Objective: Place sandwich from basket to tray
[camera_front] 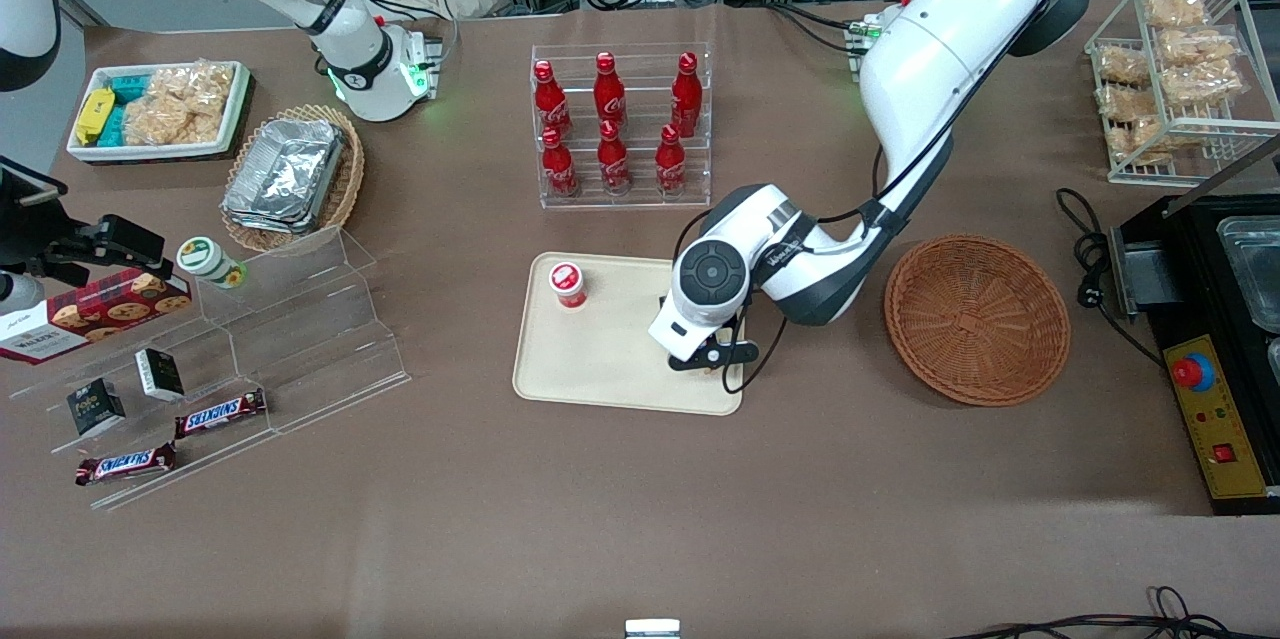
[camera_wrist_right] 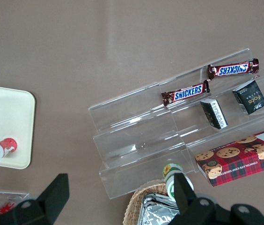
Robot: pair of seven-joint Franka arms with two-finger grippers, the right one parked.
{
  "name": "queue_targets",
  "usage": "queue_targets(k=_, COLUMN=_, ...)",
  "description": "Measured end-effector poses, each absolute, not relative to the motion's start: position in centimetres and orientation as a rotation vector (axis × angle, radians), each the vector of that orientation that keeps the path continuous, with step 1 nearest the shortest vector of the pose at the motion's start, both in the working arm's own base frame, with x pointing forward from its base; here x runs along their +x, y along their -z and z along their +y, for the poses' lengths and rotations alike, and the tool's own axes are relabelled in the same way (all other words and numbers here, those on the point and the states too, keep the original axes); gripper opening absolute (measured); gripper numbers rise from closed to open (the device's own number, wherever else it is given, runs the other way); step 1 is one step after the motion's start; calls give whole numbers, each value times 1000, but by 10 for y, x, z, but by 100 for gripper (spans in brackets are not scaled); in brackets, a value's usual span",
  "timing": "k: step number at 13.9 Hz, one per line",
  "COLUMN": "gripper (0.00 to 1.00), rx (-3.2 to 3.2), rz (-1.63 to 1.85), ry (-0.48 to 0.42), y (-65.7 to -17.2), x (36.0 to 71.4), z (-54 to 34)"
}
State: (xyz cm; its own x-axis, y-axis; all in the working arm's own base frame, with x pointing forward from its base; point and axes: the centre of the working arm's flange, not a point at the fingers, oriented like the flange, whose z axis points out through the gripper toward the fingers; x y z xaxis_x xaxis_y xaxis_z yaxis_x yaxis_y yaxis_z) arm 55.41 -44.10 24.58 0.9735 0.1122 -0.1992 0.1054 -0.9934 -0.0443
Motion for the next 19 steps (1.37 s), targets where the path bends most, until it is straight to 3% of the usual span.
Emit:
queue_targets(k=2, gripper=30, rx=-3088, rz=-174, ry=-310, y=-239, x=555, z=-441)
queue_targets(k=3, gripper=36, rx=-3088, rz=-180, ry=-310, y=-237, x=555, z=-442)
queue_targets(k=6, gripper=65, rx=-3085, rz=-281, ry=-284, y=-242, x=559, z=-442)
queue_targets(k=9, gripper=96, rx=-3079, rz=-484, ry=-155, y=-279, x=571, z=-444)
queue_targets(k=10, gripper=100, rx=-3083, rz=-556, ry=-100, y=-304, x=574, z=-443)
queue_targets(k=16, gripper=100, rx=-3016, rz=-841, ry=180, y=-468, x=587, z=-374)
queue_targets(k=19, gripper=100, rx=-2993, rz=-903, ry=219, y=-501, x=596, z=-322)
